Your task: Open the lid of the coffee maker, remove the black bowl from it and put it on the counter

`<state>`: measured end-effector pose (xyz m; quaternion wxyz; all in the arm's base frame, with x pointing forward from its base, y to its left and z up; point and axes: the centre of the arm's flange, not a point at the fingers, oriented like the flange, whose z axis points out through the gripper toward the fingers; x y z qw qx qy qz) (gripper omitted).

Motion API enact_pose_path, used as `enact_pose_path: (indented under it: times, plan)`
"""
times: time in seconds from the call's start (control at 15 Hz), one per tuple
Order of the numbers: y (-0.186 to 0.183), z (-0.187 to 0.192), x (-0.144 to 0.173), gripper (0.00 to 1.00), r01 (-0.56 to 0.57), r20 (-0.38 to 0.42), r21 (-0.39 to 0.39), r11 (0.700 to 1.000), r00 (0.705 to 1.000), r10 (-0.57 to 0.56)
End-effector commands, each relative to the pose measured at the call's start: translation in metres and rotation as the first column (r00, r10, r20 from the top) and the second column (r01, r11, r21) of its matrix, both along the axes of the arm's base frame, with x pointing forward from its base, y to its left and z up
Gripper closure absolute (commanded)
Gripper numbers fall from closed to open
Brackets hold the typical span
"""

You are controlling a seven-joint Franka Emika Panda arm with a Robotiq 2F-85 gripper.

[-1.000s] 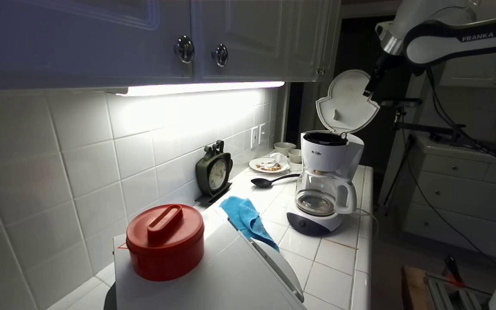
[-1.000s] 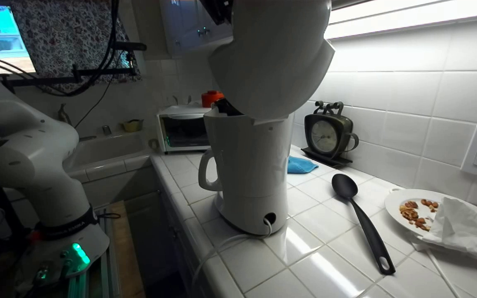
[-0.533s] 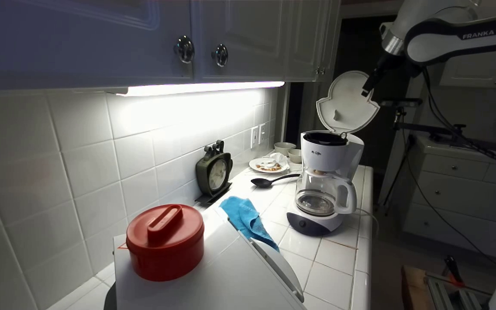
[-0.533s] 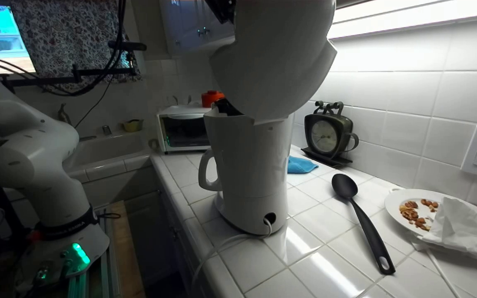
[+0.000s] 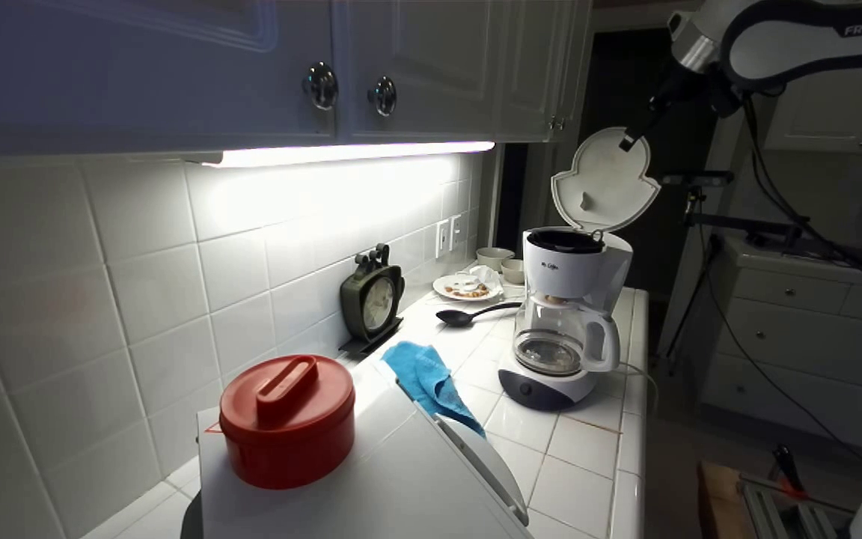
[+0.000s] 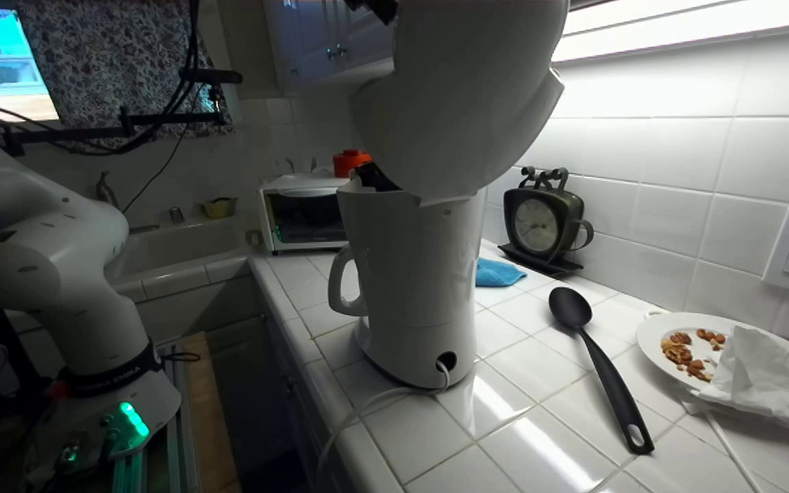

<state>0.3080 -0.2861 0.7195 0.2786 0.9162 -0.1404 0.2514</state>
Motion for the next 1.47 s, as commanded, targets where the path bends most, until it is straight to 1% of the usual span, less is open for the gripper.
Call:
enact_pose_path:
  times: [0.0, 0.2, 0.33, 0.47, 0.53, 0.6, 0.8, 0.93, 1.07, 1.2, 1.33, 1.4]
  plan:
    - [0.025, -0.004, -0.020, 0.00, -0.090, 0.097, 0.077, 0.993, 0.992, 0.083]
    - [0.035, -0.017, -0.015, 0.00, -0.118, 0.165, 0.190, 0.975, 0.983, 0.086]
    - [0.039, -0.029, -0.006, 0.00, -0.125, 0.199, 0.274, 0.954, 0.977, 0.071]
    - [0.042, -0.042, 0.005, 0.00, -0.119, 0.208, 0.374, 0.920, 0.977, 0.042]
    - [0.045, -0.050, 0.009, 0.00, -0.125, 0.214, 0.422, 0.898, 0.976, 0.035]
    - [0.047, -0.057, 0.014, 0.00, -0.122, 0.217, 0.455, 0.882, 0.976, 0.023]
    - [0.052, -0.080, 0.024, 0.00, -0.086, 0.197, 0.528, 0.845, 0.980, -0.023]
    - [0.053, -0.094, 0.026, 0.00, -0.040, 0.165, 0.576, 0.817, 0.984, -0.068]
    - [0.053, -0.102, 0.027, 0.00, 0.012, 0.140, 0.596, 0.803, 0.983, -0.119]
    - [0.052, -0.114, 0.031, 0.00, 0.059, 0.084, 0.657, 0.752, 0.985, -0.151]
    - [0.051, -0.124, 0.035, 0.00, 0.070, 0.064, 0.686, 0.724, 0.986, -0.156]
    - [0.049, -0.127, 0.038, 0.00, 0.083, 0.050, 0.694, 0.715, 0.985, -0.164]
